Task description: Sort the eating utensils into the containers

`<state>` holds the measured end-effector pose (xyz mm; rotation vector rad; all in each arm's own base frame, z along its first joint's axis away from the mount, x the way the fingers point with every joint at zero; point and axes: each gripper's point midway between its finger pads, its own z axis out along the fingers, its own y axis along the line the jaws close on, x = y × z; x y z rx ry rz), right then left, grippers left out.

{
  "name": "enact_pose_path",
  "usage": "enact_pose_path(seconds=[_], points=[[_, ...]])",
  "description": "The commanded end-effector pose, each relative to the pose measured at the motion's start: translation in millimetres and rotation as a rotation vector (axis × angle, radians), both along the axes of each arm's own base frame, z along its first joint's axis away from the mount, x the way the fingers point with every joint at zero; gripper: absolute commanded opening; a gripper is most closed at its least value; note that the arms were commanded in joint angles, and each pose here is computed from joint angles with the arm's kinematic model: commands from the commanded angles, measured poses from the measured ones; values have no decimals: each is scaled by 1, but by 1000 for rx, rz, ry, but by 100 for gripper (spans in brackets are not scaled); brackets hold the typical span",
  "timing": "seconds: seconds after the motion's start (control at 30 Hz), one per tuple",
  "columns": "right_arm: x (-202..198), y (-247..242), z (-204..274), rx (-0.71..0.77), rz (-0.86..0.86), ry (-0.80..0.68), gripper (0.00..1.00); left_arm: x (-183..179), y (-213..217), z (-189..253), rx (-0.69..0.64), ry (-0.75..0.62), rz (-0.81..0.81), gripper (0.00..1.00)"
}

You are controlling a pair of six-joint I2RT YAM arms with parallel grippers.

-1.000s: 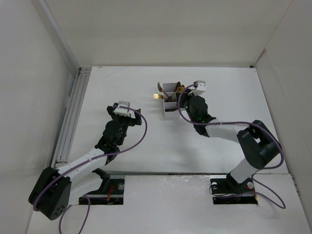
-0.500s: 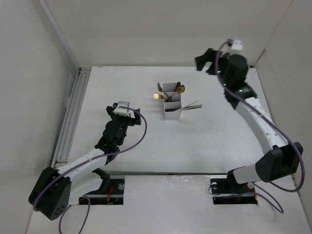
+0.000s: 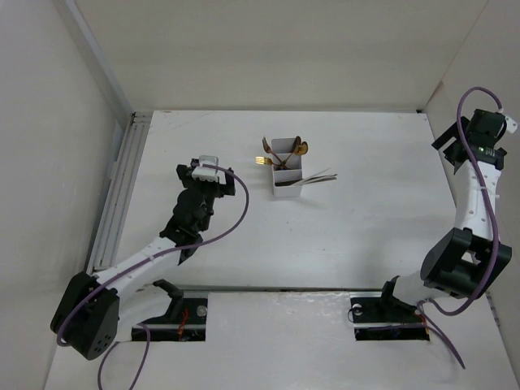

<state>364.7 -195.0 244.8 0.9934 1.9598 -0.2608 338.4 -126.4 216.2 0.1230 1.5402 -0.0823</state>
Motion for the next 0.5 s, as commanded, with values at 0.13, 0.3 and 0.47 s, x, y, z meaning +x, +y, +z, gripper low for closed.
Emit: enact_pose_path(seconds=[0.13,0.3,0.47], points=[[-11,1,5,-51,16,85,100,14,-5,25,17,6,22,93],[-14,4,-13,-45,51,127,100,13,-10,15,7,54,6,93],[-19,9,-19,-42,80,143,100,11,-11,11,-5,65,-8,93]])
